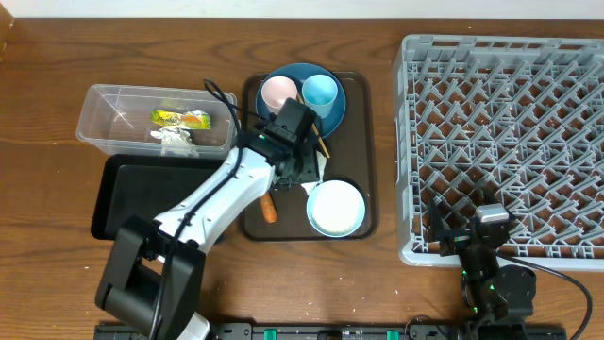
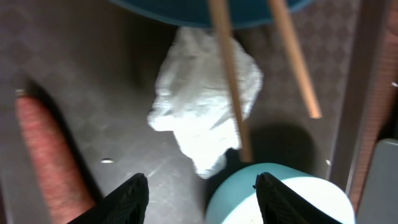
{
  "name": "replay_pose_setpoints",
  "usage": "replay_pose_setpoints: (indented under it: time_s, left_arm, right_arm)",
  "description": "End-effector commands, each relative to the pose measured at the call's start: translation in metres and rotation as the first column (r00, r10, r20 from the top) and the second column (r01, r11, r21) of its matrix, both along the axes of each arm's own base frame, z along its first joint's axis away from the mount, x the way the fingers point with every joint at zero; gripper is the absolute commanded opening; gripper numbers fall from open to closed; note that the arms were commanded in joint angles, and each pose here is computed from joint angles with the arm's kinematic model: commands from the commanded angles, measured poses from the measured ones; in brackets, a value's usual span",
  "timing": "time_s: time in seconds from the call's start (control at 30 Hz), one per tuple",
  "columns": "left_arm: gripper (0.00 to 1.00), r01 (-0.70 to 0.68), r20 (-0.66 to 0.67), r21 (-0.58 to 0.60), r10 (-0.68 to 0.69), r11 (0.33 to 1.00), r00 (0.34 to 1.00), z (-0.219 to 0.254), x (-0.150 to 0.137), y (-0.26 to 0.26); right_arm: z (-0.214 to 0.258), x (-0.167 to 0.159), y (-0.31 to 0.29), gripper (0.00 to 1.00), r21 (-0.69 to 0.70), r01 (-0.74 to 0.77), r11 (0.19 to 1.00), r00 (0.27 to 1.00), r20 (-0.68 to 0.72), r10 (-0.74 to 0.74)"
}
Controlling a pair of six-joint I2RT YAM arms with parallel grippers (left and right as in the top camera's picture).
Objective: Sort waste into correct bins and load items into the dishwasher rack
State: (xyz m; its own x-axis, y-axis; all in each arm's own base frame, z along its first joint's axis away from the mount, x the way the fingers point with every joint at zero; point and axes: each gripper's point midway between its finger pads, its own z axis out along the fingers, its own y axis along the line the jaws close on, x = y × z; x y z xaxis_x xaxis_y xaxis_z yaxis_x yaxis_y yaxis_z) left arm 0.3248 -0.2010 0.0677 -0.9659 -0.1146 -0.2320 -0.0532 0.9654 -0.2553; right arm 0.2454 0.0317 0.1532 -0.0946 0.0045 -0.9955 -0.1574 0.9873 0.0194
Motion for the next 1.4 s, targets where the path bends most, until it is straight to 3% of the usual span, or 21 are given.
replay_pose_setpoints:
  time_s: [0.0, 0.37, 0.53, 0.63, 0.93, 1.2, 1.37]
  left_arm:
    - [0.59, 0.021, -0.013, 0.000, -0.021, 1.000, 1.000, -0.006, -0.005, -0.004]
    - [0.58, 0.042, 0.011, -0.005, -0.042, 0.999, 0.999, -0.002, -0.001, -0.007]
    - [0.52, 0.193, 0.024, -0.102, -0.192, 0.976, 0.981, 0.011, -0.008, -0.020]
    - [0.52, 0.190, 0.024, -0.080, -0.189, 0.979, 0.982, 0.012, -0.006, -0.009]
    - [0.53, 0.026, -0.023, -0.018, -0.027, 0.999, 0.999, 0.004, 0.010, 0.046]
    - [0.61, -0.060, -0.044, -0.043, 0.058, 0.997, 0.997, -0.021, 0.015, 0.041]
    - [0.65, -0.047, -0.042, -0.087, 0.044, 0.995, 0.998, -0.018, 0.016, 0.031]
  right_arm:
    - [0.000, 0.000, 0.001, 0.99, -0.011, -0.007, 1.000, 1.000, 0.004, 0.007]
    - [0.000, 0.000, 0.001, 0.99, -0.011, -0.007, 1.000, 1.000, 0.004, 0.007]
    - [0.000, 0.000, 0.001, 0.99, -0.011, -0.007, 1.000, 1.000, 0.004, 0.007]
    - [0.000, 0.000, 0.002, 0.99, -0.011, -0.007, 1.000, 1.000, 0.004, 0.008]
    - [0.000, 0.000, 0.001, 0.99, -0.011, -0.007, 1.000, 1.000, 0.004, 0.007]
    - [0.000, 0.000, 0.001, 0.99, -0.011, -0.007, 1.000, 1.000, 0.004, 0.007]
    - [0.000, 0.000, 0.002, 0.99, -0.011, -0.007, 1.000, 1.000, 0.004, 0.008]
